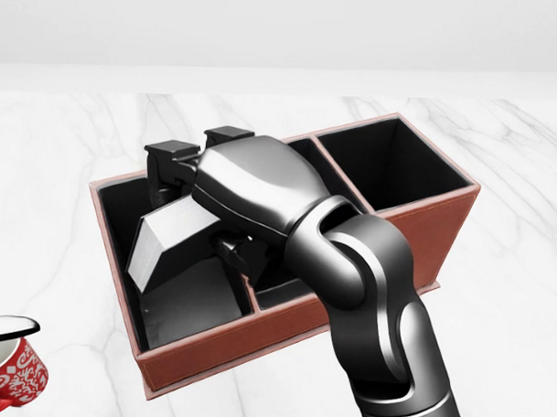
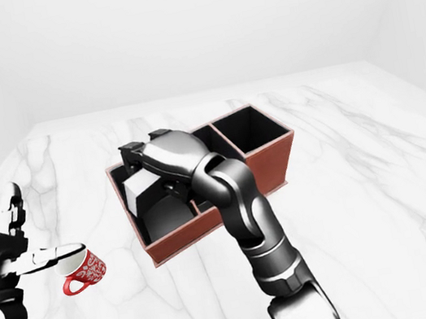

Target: Pick up the book and place it in the left compartment of the caddy.

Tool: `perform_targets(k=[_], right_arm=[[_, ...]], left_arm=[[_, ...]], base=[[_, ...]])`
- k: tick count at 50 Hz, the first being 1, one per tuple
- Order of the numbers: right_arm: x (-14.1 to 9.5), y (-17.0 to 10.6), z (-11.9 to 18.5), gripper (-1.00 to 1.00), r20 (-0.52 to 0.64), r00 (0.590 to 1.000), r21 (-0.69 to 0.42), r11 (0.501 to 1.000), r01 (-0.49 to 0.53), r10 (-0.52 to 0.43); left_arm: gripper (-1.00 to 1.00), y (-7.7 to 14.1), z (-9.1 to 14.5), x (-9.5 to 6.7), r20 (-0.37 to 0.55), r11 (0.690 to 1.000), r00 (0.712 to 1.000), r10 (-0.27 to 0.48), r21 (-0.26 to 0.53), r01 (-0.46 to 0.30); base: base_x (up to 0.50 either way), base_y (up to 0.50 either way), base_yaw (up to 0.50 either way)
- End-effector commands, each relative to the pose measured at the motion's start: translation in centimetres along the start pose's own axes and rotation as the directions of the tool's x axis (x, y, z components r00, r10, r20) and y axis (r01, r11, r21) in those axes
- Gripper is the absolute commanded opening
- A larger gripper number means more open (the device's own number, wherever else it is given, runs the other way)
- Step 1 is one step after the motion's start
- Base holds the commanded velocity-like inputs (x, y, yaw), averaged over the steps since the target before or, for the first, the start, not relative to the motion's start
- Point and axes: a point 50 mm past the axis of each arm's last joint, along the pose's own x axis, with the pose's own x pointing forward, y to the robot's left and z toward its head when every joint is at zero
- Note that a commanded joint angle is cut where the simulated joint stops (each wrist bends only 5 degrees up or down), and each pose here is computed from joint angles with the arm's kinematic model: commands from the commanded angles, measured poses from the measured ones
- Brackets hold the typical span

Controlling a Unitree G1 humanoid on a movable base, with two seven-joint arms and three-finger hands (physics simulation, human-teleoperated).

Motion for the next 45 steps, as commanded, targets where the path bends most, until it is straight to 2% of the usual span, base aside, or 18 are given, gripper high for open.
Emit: perform_targets(k=[1,7,29,45], right_arm=[[0.0,-0.1,0.9,-1.00,0.015,1.000,0.000,1.000,0.023,-0.023],[0.1,0.2,1.2,-1.00,0.026,1.000,0.009,1.000,0.018,-0.018],[1.2,1.8,-0.9,-1.00,-0.062,0.994,0.007,0.996,-0.086,0.086],[1.3,2.8,-1.1,-1.00,-0.073,0.990,0.027,0.992,-0.121,0.122]], left_arm=[[1.00,0.3,-0.1,-0.4,-0.007,1.000,1.000,0.006,-0.009,-0.006],[1.00,0.3,-0.4,-0.5,-0.019,1.000,1.000,0.007,-0.017,-0.007],[1.00,0.8,-1.3,-1.2,-0.059,0.999,0.998,0.021,-0.030,-0.022],[1.00,0.9,-1.6,-1.5,-0.074,0.999,0.997,0.025,-0.034,-0.028]], base=[[0.00,0.00,0.00],[0.00,0.00,0.00],[0.00,0.00,0.00],[0.00,0.00,0.00]])
